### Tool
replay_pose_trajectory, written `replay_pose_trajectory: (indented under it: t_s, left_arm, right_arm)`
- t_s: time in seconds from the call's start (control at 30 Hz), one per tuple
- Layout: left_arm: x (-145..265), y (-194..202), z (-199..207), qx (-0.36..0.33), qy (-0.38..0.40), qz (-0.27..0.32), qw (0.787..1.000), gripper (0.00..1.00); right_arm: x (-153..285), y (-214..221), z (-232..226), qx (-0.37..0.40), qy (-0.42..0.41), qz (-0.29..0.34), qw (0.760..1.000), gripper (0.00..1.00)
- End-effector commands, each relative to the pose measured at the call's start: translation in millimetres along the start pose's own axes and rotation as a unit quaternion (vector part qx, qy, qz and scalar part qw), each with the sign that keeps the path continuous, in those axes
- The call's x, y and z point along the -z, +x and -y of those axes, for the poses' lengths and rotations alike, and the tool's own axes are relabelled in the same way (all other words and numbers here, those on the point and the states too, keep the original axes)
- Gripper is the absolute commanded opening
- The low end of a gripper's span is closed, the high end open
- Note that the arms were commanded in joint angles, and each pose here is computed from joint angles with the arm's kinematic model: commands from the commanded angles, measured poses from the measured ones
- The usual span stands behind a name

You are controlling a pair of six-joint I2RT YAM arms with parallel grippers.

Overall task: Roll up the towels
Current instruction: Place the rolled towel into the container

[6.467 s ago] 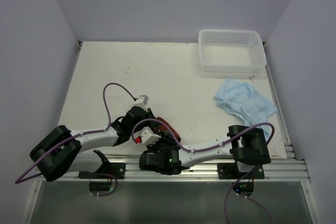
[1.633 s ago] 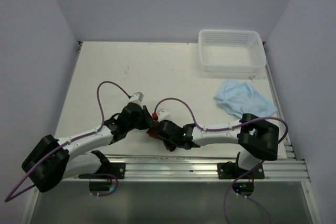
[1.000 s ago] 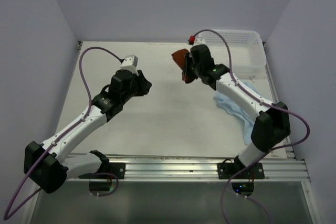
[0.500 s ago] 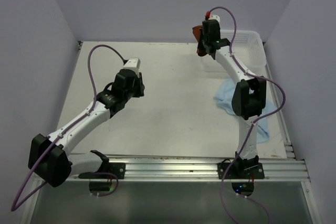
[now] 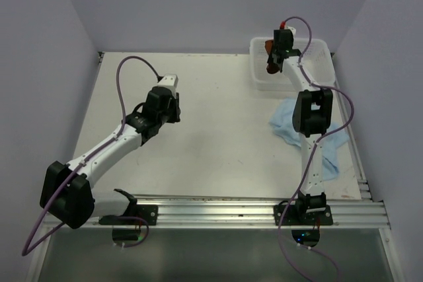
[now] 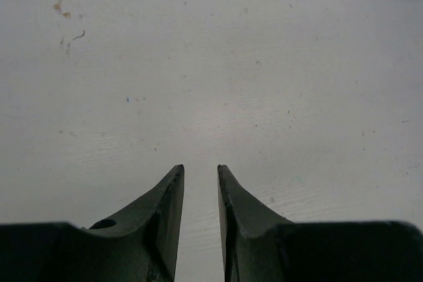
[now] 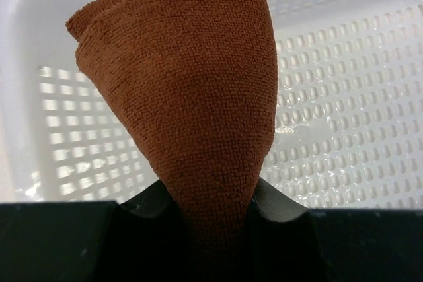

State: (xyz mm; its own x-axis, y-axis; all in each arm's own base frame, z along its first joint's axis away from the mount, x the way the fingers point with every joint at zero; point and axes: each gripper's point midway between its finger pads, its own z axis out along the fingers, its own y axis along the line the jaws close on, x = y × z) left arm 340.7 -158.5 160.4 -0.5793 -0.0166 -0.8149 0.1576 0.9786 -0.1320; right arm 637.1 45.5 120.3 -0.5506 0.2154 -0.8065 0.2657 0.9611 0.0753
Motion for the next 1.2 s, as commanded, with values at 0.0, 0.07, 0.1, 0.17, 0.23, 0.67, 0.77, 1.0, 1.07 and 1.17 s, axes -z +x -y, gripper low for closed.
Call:
replay_pose_trajectory:
  t_s: [0.0, 0.07, 0.1, 0.17, 0.23, 0.67, 0.77, 1.0, 1.07, 1.17]
  left_arm:
    - [-6, -7, 1, -0.007, 0.011, 0.013, 1.0, 0.31]
    - [-8, -6, 0, -0.006, 0.011, 0.011, 1.0, 0.31]
    - [-9, -7, 0, -0.005, 0.01, 0.012, 1.0, 0.31]
    - [-10, -5, 0, -0.004, 0.011, 0.007, 1.0, 0.31]
    - [-12, -3, 0, -0.003, 0.012, 0.003, 1.0, 0.31]
    - [-12, 1, 1, -0.002, 0.018, -0.003, 1.0, 0.31]
    - [-11, 1, 3, -0.001, 0.026, -0.003, 1.0, 0.32]
    - [-5, 2, 10, -0.008, 0.053, -0.001, 0.999, 0.35]
    - [-3, 1, 12, -0.008, 0.057, 0.001, 0.998, 0.36]
    - [-1, 2, 16, -0.014, 0.071, -0.002, 0.997, 0.37]
  right_arm:
    - [-12, 11, -4, -0.001, -0.013, -0.019, 1.0, 0.12]
    - [-19, 26, -2, 0.005, -0.01, -0.034, 0.999, 0.13]
    - [-23, 34, -1, 0.007, -0.007, -0.041, 0.999, 0.13]
    - [-27, 44, 1, 0.011, -0.003, -0.05, 0.999, 0.17]
    - [-31, 52, 2, 0.014, -0.003, -0.059, 0.998, 0.23]
    - [-28, 49, 1, 0.013, -0.006, -0.064, 0.998, 0.68]
    - [-22, 40, -2, 0.007, -0.011, -0.059, 0.998, 0.72]
    - [7, 3, -4, -0.012, -0.016, -0.031, 0.999, 0.77]
    - [15, -9, -5, -0.013, -0.019, -0.018, 1.0, 0.78]
    - [32, -31, -2, -0.017, -0.016, 0.008, 1.0, 0.8]
